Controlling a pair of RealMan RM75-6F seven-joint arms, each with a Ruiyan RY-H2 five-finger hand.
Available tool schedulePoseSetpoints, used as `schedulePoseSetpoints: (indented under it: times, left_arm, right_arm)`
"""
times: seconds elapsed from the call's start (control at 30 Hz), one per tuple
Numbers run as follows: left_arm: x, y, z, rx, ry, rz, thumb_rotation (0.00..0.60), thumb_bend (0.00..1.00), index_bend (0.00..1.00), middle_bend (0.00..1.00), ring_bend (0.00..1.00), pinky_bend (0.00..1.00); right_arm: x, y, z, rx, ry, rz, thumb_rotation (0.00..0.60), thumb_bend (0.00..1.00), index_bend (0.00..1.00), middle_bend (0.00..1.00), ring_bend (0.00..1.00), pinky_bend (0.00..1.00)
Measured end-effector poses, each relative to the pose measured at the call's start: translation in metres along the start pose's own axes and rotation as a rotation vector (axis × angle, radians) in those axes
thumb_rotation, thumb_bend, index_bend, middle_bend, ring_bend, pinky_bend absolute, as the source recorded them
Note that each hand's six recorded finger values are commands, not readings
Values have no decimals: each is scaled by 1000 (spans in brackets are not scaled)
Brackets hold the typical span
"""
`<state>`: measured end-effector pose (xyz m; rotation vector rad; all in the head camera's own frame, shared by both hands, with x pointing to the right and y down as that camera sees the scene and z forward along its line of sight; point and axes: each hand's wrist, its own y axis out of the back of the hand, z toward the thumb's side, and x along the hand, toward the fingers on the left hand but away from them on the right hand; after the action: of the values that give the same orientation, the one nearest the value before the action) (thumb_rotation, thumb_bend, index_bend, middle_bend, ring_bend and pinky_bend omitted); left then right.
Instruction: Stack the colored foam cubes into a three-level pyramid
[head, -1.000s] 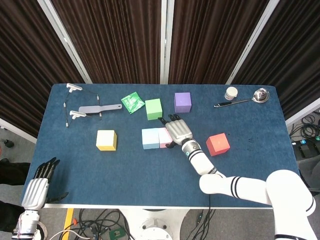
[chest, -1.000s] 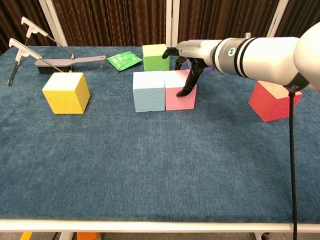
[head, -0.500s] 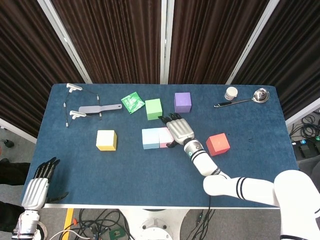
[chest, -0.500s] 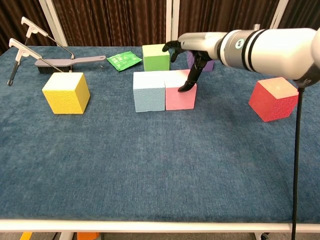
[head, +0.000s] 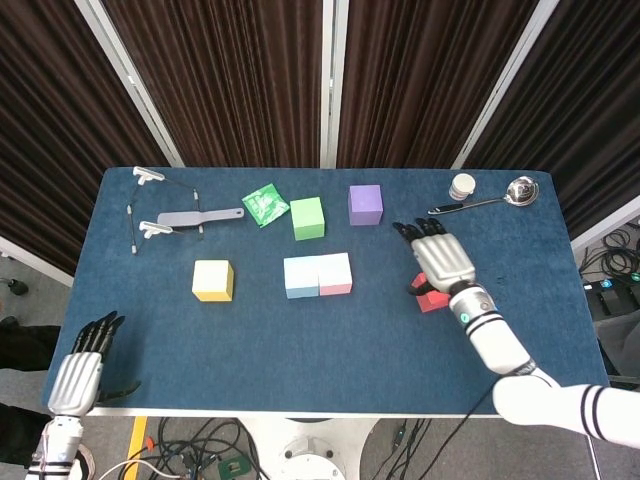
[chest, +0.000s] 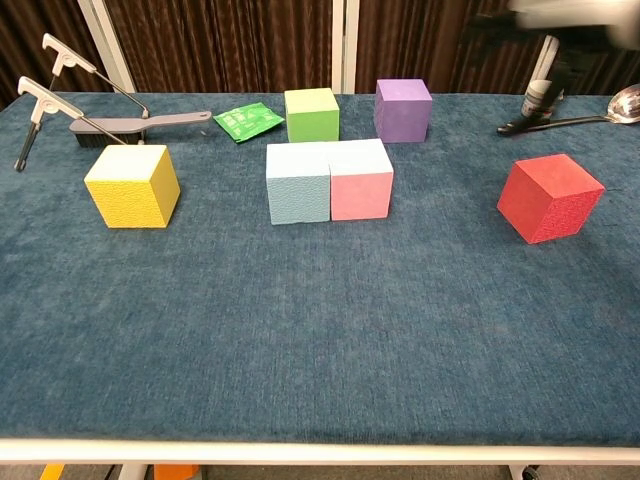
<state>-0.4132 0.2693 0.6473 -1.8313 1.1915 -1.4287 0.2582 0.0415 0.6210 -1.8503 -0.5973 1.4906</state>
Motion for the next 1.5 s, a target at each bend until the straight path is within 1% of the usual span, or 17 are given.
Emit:
schedulePoseSetpoints:
  times: [0.1, 0.2, 0.33, 0.43, 0.53, 0.67, 0.8, 0.93, 1.07, 1.13, 1.37, 1.4, 1.5]
  left_arm:
    - [3, 0, 3, 3, -1, 4, 600, 6, 51, 15, 0, 0]
    - [6, -1, 6, 5, -1, 3, 600, 6, 51, 15, 0, 0]
    - [9, -3, 10, 9, -6, 1, 600, 6, 52, 14, 0, 0]
    - [11, -4, 14, 10, -13, 6, 600, 6, 51, 15, 0, 0]
    - [10, -4, 14, 10, -15, 10, 600, 7, 52, 15, 0, 0]
    - [8, -5, 12, 10, -4, 5, 600, 7, 51, 14, 0, 0]
    - [9, -6, 12, 8, -1, 3, 600, 6, 51, 15, 0, 0]
    - [11, -7, 14, 4, -7, 4, 600, 6, 51, 15, 0, 0]
    - [12, -8, 14, 8, -7, -1, 600, 5, 52, 15, 0, 0]
    - [13, -8, 14, 9, -5, -2, 600, 6, 52, 15, 0, 0]
    - [13, -11, 12, 10, 3, -15, 600, 5, 52, 14, 0, 0]
    - [14, -11, 12, 10, 2, -15, 600, 6, 52, 14, 0, 0]
    - [14, -10, 12, 11, 1, -15, 600, 6, 52, 14, 0, 0]
  right_arm:
    - [22, -15, -32, 56, -68, 45, 600, 73, 0, 116, 0, 0]
    - [37, -29, -47, 85, -95, 77, 600, 73, 0, 112, 0, 0]
    - [39, -39, -52, 113, -88, 76, 600, 73, 0, 103, 0, 0]
    - [34, -43, -51, 145, -73, 51, 600, 74, 0, 104, 0, 0]
    - [28, -48, -51, 200, -53, 29, 600, 75, 0, 111, 0, 0]
    - [24, -62, -53, 280, -37, 58, 600, 75, 0, 111, 0, 0]
    - [22, -68, -55, 335, -32, 72, 600, 77, 0, 108, 0, 0]
    - [17, -66, -52, 345, -16, 43, 600, 92, 0, 123, 0, 0]
    - [10, -67, -50, 339, 4, 15, 600, 101, 0, 182, 0, 0]
    - [7, -69, -49, 332, 13, 12, 600, 101, 0, 214, 0, 0]
    - [0, -76, -41, 309, 58, 6, 600, 115, 0, 271, 0, 0]
    - [0, -76, -40, 306, 63, 1, 600, 121, 0, 293, 0, 0]
    - [0, -75, -38, 286, 73, -18, 600, 152, 0, 397, 8, 0]
